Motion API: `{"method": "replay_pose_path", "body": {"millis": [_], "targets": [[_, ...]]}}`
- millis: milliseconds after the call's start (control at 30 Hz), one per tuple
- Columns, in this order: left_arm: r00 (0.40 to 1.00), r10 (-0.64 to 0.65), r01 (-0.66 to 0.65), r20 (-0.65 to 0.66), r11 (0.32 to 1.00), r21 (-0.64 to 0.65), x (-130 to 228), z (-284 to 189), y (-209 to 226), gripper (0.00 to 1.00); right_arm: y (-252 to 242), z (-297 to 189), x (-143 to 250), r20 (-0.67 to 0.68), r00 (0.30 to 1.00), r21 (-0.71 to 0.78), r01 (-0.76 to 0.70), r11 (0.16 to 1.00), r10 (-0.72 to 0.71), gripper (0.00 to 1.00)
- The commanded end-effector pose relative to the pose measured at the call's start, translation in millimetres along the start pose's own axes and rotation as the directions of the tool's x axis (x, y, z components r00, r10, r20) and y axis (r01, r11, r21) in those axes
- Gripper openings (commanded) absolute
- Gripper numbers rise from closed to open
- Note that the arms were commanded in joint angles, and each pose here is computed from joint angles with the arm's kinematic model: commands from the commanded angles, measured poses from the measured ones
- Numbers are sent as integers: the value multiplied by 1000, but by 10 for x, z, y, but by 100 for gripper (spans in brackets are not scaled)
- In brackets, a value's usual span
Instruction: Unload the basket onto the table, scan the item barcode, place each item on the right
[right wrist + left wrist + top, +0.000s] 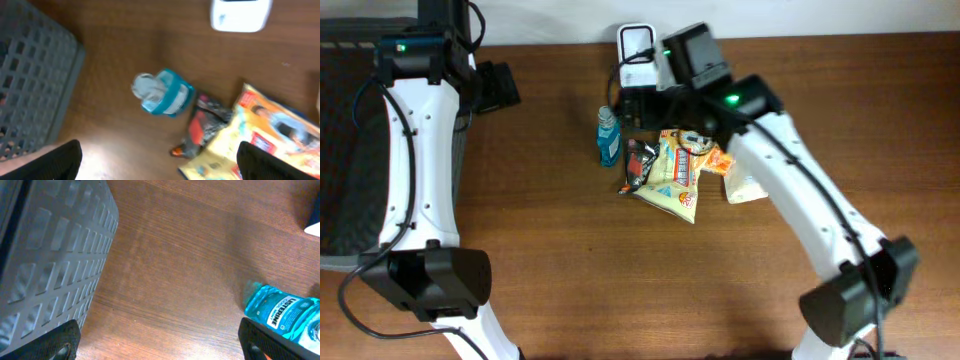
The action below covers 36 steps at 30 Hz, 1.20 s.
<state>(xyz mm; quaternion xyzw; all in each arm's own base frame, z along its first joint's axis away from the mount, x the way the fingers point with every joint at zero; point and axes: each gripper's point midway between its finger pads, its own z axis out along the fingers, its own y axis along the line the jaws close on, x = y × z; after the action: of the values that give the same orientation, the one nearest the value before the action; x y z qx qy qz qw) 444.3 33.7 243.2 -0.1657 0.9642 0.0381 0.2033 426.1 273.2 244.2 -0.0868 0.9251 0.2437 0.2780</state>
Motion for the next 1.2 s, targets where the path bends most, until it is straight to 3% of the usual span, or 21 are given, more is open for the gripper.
{"method": "replay_pose_path", "body": {"millis": [0,100,200,533,633,833,867,1167], "targets": [[1000,-8,8,-6,1000,-6,5,27,4,99,130,258,-26,24,984,-1,-179,984,179,82],[1000,-9,9,-6,1000,-7,4,28,7,99,27,467,-40,79,943,65,-328,942,323,74],[1000,-8,8,-6,1000,-6,5,27,2,99,-43,692,54,131,894,137,-445,885,429,74],[1000,-8,8,-6,1000,-6,5,27,4,99,39,1201,151,117,955,142,-289,947,274,73],[1000,-8,8,-6,1000,-6,5,27,3,99,-24,1192,74,151,971,181,-213,960,187,63],[1000,-8,8,-6,1000,-6,5,27,3,99,-89,1173,47,143,989,237,-76,969,43,59],[1000,-8,8,-6,1000,-6,5,27,3,99,-94,1171,44,140,990,243,-58,968,24,54],[1000,-8,8,-6,1000,-6,5,27,4,99,-84,1171,46,114,990,254,48,966,-80,36]]}}
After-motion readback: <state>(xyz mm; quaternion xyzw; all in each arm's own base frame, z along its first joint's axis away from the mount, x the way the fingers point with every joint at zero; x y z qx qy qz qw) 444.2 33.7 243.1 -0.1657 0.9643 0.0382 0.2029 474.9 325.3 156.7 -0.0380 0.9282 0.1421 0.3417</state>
